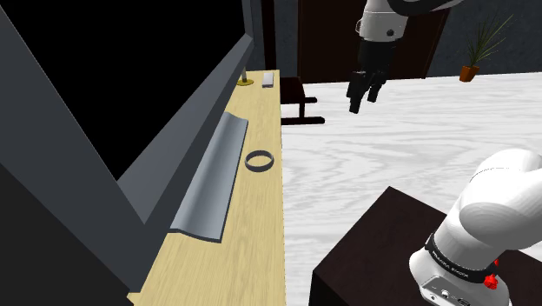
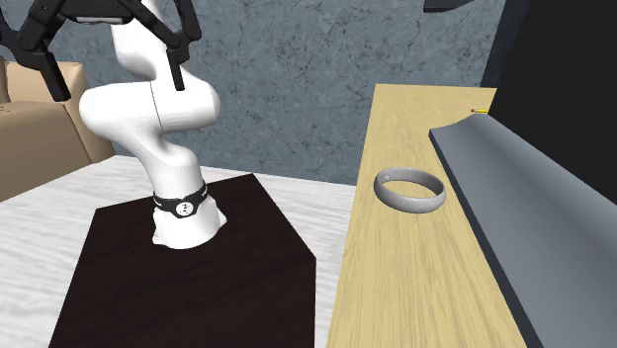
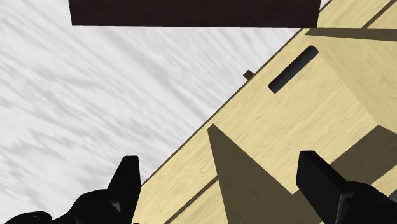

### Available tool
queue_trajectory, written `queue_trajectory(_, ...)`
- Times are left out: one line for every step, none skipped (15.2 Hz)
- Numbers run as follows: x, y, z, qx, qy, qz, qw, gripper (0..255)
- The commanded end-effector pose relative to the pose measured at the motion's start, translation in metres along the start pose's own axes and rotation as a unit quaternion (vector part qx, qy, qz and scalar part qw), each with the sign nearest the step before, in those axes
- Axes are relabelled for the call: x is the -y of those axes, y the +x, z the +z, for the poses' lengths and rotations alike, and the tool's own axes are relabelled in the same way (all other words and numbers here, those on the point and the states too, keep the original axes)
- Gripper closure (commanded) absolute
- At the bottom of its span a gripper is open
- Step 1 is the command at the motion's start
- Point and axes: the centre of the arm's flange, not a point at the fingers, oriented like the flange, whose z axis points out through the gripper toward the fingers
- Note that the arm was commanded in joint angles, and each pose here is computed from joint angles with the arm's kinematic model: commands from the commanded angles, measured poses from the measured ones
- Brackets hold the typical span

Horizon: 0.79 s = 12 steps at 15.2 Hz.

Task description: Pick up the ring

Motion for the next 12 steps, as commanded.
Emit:
queue_trajectory(0.000,0.000,0.000,0.000,0.000,0.000,1.0000,0)
queue_trajectory(0.011,0.005,0.004,-0.003,0.000,0.003,1.0000,0)
queue_trajectory(0.023,0.009,0.008,-0.006,0.000,0.007,1.0000,0)
queue_trajectory(0.034,0.014,0.012,-0.009,0.000,0.010,0.9999,0)
queue_trajectory(0.045,0.019,0.016,-0.011,0.000,0.013,0.9998,0)
queue_trajectory(0.056,0.024,0.019,-0.014,0.000,0.017,0.9998,0)
queue_trajectory(0.068,0.029,0.023,-0.017,0.000,0.020,0.9997,0)
queue_trajectory(0.079,0.034,0.027,-0.020,0.000,0.023,0.9995,0)
queue_trajectory(0.090,0.039,0.031,-0.023,0.001,0.027,0.9994,0)
queue_trajectory(0.101,0.045,0.034,-0.026,0.001,0.030,0.9992,0)
queue_trajectory(0.112,0.050,0.038,-0.028,0.001,0.033,0.9990,0)
queue_trajectory(0.123,0.056,0.041,-0.031,0.001,0.037,0.9988,0)
